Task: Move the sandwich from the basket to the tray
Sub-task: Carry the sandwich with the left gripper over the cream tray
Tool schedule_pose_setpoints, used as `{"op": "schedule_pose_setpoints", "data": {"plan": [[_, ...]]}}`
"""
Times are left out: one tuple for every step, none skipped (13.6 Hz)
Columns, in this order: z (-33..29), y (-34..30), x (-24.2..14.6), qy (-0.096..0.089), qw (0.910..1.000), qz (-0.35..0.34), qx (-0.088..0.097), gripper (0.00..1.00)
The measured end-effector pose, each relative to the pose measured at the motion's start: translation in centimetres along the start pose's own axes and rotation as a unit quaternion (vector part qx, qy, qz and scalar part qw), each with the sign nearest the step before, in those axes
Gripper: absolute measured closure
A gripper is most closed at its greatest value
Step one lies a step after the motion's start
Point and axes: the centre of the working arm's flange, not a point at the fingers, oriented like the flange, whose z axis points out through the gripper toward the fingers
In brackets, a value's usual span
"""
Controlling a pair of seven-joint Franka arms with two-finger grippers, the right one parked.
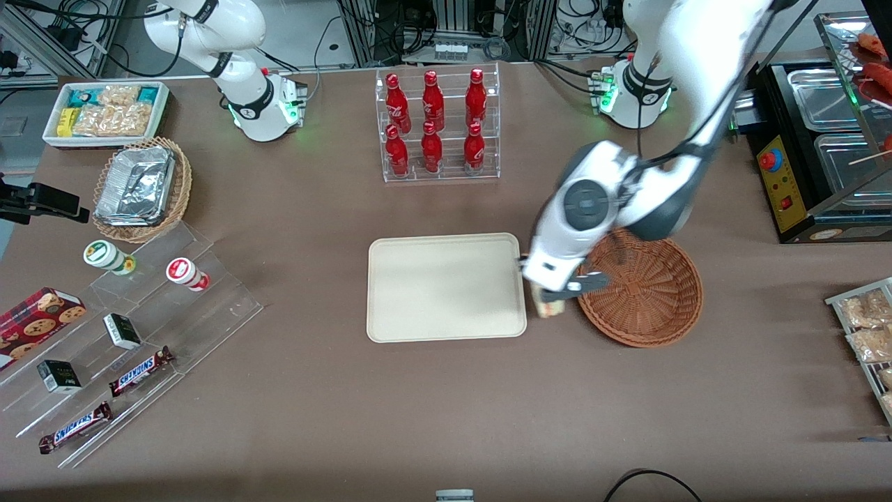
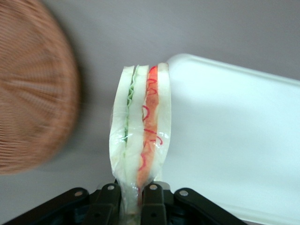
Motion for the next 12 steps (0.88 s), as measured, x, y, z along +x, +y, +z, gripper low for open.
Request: {"op": "schedule_pose_setpoints", "data": {"plan": [[1.1,2.1,-1.1,-0.004,1.0000,0.003,-0.006,0.84],[1.8,3.9,-2.0,-0.007,0.9999,0.006,-0.010,0.84],[2.3,5.5,-2.7,-0.009,0.9998,0.011,-0.014,0.84],[2.6,6.9,-3.4,-0.009,0.9997,0.012,-0.017,0.84],[2.9,8.2,-4.0,-0.007,0.9998,0.009,-0.018,0.84],[3.3,9.3,-4.5,-0.002,0.9998,0.004,-0.018,0.84],[3.7,10.3,-5.0,0.005,0.9999,-0.001,-0.016,0.84],[4.4,11.2,-5.4,0.010,0.9998,-0.006,-0.013,0.84],[5.2,11.9,-5.7,0.015,0.9998,-0.012,-0.009,0.84],[6.1,12.4,-5.9,0.019,0.9997,-0.017,-0.005,0.84],[6.8,12.9,-6.0,0.021,0.9995,-0.023,-0.002,0.84],[7.5,13.1,-5.9,0.020,0.9995,-0.027,-0.001,0.84]]}}
